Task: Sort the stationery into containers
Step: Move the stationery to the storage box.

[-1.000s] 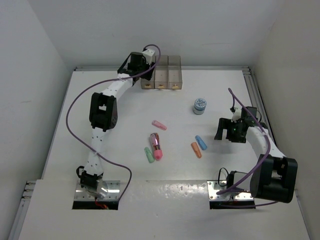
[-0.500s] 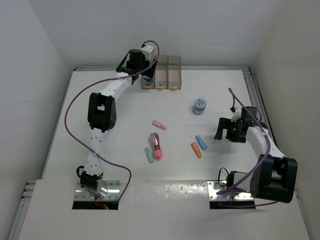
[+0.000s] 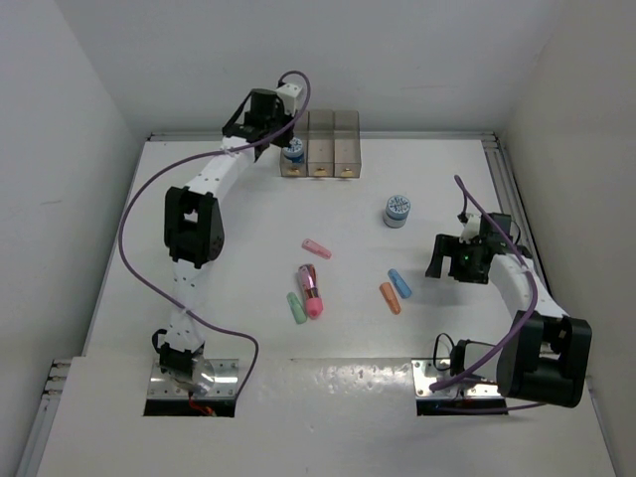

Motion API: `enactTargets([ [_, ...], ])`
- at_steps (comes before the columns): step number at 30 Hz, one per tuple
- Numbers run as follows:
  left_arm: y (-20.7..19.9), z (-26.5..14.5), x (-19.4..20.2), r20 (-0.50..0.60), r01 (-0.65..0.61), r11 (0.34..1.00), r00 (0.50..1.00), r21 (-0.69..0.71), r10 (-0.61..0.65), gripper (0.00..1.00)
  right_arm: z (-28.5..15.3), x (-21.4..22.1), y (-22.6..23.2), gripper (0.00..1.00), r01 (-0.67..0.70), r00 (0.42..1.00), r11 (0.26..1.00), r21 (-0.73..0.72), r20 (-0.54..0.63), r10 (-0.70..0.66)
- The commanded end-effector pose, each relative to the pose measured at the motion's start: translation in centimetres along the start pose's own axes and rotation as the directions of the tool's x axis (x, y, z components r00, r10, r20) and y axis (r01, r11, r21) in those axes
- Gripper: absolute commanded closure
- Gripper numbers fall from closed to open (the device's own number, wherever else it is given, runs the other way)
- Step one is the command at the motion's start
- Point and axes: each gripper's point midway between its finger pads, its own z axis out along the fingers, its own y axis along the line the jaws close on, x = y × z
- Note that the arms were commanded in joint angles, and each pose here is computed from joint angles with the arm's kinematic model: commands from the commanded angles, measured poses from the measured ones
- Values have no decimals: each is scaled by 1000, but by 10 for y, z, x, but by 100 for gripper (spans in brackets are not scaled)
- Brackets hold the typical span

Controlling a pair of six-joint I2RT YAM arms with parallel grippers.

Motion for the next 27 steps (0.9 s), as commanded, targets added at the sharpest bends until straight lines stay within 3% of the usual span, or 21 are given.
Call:
enactTargets([
  [1,-18,-11,15,-78,80,992,994,95,-73,100,0,-7,3,6,8,999,1000,-15,40,-8],
  [7,-24,-6,44,-175,171,981,973,93,-152,100,1,-6,2,6,2,999,1000,-13,35,-2],
  [15,-21,4,60,-214,176,982,964,68,-158,100,3,-4,2,6,-8,1000,1000,-14,26,9],
  [27,-9,22,61,-170,153,988,974,22,-147,100,6,0,1,6,-24,1000,1000,-13,14,24],
])
